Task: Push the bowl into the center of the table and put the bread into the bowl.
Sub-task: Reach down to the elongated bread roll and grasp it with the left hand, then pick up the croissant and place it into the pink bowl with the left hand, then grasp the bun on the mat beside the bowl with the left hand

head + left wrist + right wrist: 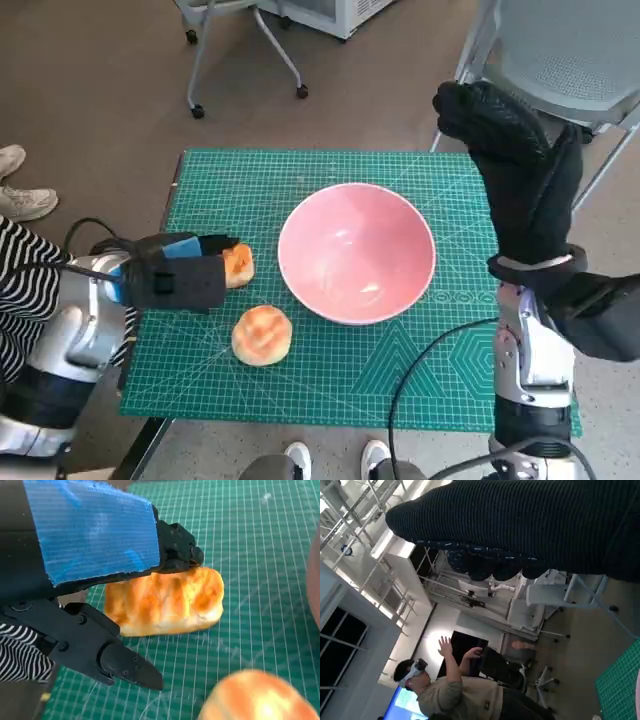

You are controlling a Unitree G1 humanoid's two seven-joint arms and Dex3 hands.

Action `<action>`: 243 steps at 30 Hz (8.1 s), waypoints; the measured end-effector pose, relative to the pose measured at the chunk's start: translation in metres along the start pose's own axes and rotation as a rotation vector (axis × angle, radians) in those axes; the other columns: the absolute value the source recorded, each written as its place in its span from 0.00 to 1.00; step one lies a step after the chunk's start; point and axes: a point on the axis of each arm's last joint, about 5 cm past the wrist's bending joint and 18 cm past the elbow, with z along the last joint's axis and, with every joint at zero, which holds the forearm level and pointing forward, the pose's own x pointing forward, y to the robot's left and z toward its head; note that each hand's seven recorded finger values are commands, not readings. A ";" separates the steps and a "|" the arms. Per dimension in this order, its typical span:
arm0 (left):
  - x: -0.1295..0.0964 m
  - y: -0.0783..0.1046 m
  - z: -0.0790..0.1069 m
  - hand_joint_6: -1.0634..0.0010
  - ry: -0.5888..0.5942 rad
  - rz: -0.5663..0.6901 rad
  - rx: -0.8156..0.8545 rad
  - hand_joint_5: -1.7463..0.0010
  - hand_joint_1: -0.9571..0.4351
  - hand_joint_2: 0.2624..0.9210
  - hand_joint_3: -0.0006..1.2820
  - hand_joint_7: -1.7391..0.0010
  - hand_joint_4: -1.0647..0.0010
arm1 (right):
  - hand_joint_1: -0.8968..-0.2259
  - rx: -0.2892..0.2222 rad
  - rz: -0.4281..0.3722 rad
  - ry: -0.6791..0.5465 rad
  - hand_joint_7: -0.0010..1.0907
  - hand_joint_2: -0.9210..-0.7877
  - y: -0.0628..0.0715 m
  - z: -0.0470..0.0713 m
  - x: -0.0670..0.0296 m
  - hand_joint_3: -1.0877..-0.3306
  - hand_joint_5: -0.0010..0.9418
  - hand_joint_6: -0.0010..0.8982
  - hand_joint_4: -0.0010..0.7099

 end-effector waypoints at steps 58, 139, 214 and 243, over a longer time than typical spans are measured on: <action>-0.069 0.059 0.057 0.28 -0.579 0.741 -0.032 0.47 0.69 0.92 0.00 0.43 0.12 | 0.34 0.023 0.006 0.000 0.55 0.00 -0.004 -0.003 -0.0024 0.58 0.00 0.00 0.26; -0.112 0.048 0.008 0.65 -0.665 0.316 -0.022 0.99 0.42 0.80 0.00 0.94 0.81 | 0.34 0.002 -0.032 -0.019 0.55 0.00 -0.006 0.001 -0.0103 0.60 0.00 0.03 0.25; -0.061 -0.091 0.006 0.53 -0.559 0.228 -0.215 0.97 0.60 0.85 0.01 0.97 0.55 | 0.36 0.008 0.001 0.016 0.52 0.00 -0.006 0.002 -0.0131 0.56 0.00 0.00 0.20; -0.030 -0.098 0.000 0.48 -0.420 0.187 -0.089 0.25 0.69 1.00 0.10 0.35 0.40 | 0.35 0.010 -0.011 0.031 0.54 0.00 -0.007 0.001 -0.0170 0.56 0.01 0.00 0.22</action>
